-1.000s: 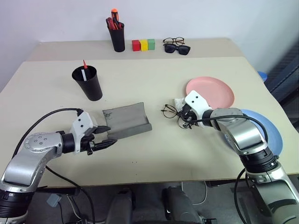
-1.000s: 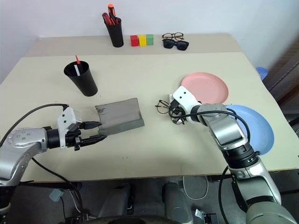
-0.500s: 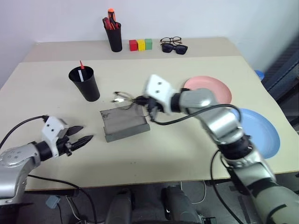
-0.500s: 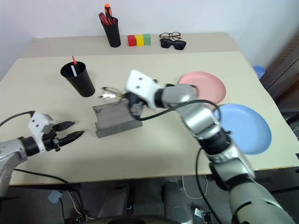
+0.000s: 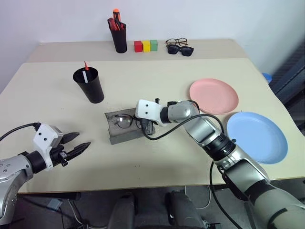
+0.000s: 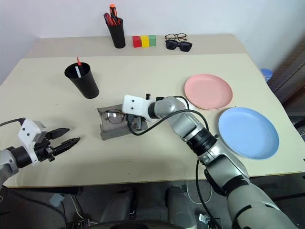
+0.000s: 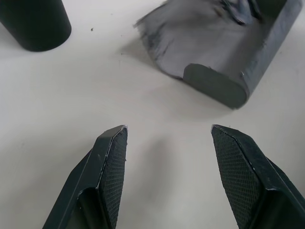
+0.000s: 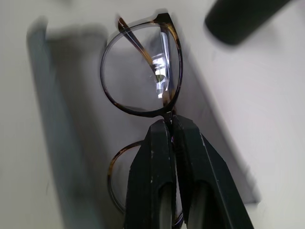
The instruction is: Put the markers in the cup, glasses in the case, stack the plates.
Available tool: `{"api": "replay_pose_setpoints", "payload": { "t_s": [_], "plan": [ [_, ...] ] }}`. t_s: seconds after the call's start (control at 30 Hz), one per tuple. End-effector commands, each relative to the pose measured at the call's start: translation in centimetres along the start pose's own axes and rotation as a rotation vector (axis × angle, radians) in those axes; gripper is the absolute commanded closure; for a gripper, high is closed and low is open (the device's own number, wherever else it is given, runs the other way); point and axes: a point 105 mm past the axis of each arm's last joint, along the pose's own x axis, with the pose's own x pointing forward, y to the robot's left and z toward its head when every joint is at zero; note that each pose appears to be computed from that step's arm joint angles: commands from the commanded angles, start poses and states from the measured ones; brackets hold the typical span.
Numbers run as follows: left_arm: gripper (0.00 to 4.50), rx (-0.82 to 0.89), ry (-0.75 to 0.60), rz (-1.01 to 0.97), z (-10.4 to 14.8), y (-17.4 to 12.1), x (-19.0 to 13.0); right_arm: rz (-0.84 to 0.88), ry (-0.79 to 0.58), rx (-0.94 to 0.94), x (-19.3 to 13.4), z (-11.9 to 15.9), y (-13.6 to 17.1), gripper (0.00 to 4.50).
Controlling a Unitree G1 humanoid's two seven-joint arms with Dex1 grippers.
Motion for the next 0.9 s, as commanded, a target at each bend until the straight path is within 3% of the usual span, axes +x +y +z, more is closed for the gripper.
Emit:
{"api": "replay_pose_setpoints", "payload": {
  "t_s": [0.03, 0.17, 0.2, 0.27, 0.37, 0.43, 0.53, 0.73, 0.9],
  "plan": [
    [1.65, 0.033, -0.030, 0.007, 1.4, 0.4, 0.1, 0.023, -0.028, -0.025, -0.7, 1.3, 0.4, 4.47],
    [1.65, 0.052, -0.046, 0.015, 2.3, 1.3, 0.7, 0.004, -0.016, 0.004, -0.4, 1.2, 0.5, 4.47],
    [1.65, 0.057, -0.051, 0.015, 2.5, 1.5, 0.8, -0.006, -0.019, 0.014, -0.4, 1.3, 0.4, 4.19],
    [1.65, 0.064, -0.066, 0.008, 3.0, 1.7, 1.2, -0.020, -0.029, 0.030, -0.5, 1.8, 0.0, 3.50],
    [1.65, 0.029, -0.097, -0.008, 3.8, 2.0, 1.9, -0.069, -0.046, 0.017, -1.1, 2.6, -1.0, 2.09],
    [2.54, 0.029, -0.102, -0.040, 4.5, 1.8, 2.8, -0.108, -0.073, 0.022, -2.0, 3.2, -1.7, 1.03],
    [3.95, 0.043, -0.115, -0.083, 6.3, 1.2, 6.1, -0.145, -0.151, 0.041, -4.4, 4.3, -2.4, 1.01],
    [3.95, 0.042, -0.177, -0.059, 10.6, 1.8, 12.2, -0.143, -0.201, 0.018, -8.4, 3.9, -0.9, 1.01],
    [3.95, -0.028, -0.007, -0.123, 9.8, 1.4, 16.3, -0.163, -0.165, 0.037, -10.4, 2.5, 0.1, 1.01]
  ]
}}
